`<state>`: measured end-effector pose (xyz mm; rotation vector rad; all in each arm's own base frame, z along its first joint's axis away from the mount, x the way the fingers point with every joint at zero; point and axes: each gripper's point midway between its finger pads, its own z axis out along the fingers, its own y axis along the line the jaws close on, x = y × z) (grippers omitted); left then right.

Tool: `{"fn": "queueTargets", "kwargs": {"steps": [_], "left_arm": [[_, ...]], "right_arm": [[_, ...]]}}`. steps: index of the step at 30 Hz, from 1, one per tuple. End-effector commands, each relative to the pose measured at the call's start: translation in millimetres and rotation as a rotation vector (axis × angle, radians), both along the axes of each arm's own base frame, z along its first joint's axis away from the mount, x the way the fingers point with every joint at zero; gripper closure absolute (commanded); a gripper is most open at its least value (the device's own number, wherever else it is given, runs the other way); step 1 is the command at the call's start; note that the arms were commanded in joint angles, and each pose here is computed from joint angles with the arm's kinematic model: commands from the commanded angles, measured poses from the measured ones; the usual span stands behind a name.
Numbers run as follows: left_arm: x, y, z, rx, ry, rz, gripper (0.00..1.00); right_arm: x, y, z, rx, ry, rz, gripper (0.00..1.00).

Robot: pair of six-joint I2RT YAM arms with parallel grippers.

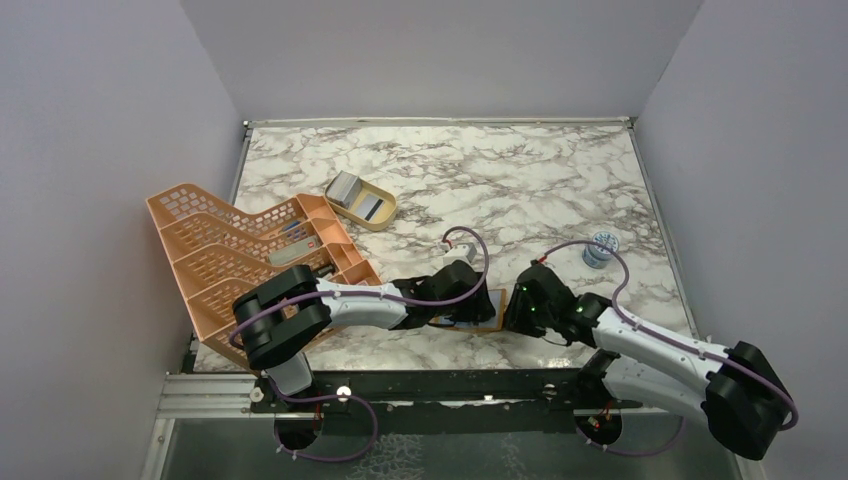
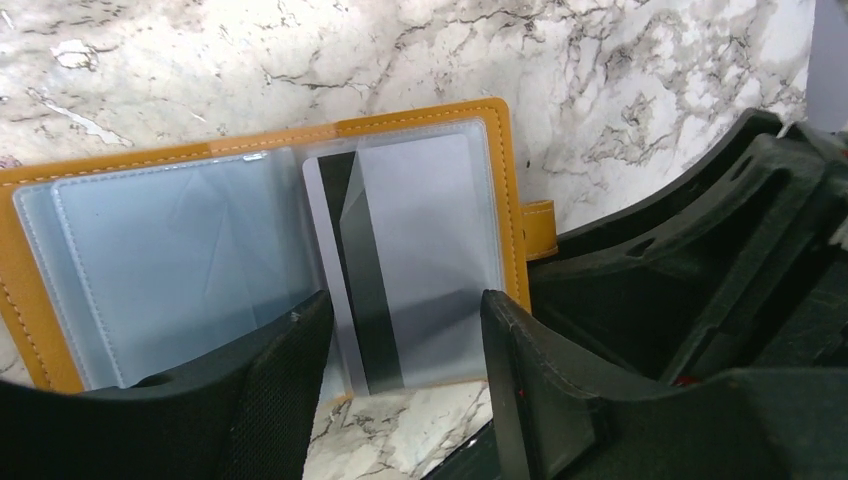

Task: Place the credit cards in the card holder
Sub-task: Insert the credit card into the card holder.

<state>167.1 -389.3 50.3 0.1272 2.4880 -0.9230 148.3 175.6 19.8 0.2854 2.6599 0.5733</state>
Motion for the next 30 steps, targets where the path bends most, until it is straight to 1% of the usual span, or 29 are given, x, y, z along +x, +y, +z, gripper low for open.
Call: {"fn": "queueTargets", "kwargs": {"steps": [1,5,8,11,15,18,23,25,30], "left_arm": [[-4.5,-13.1,14.8,-0.045,-0.028,-0.059,0.4],[-4.4,-12.8,18.0,-0.028,-0.037,-0.073,0.37],[-3.9,-9.2,18.4,-0.022,-0.048,-0.071,0.36],[3.0,-13.1,30.4,-0.018,-0.094,-0.081,0.34],[21.4,-4.7,41.7,0.094,-0.174,-0.063,0.33],[33.7,6.7,53.0,0.15,-0.218,-0.055,0.33],[62.7,27.3,75.2,0.263,-0.312,-0.057,0.32],[77.5,37.6,87.6,0.288,-0.363,-0.048,0.32],[125.9,76.1,107.8,0.402,-0.46,-0.024,0.32]], "right_arm": [[2.5,-24.0,11.5,-0.101,-0.03,-0.063,0.64],[3.5,-27.6,22.8,-0.094,-0.055,-0.08,0.58],[2.5,-30.1,24.9,-0.09,-0.055,-0.101,0.55],[1.2,-28.3,28.8,-0.074,-0.057,-0.094,0.54],[8.5,-25.9,40.2,-0.06,-0.108,-0.082,0.54],[17.4,-24.0,50.9,-0.052,-0.157,-0.085,0.54],[25.8,-3.4,71.2,0.022,-0.236,0.016,0.55],[26.8,2.3,76.0,0.04,-0.248,0.043,0.55],[29.7,10.6,80.6,0.059,-0.257,0.072,0.55]]}}
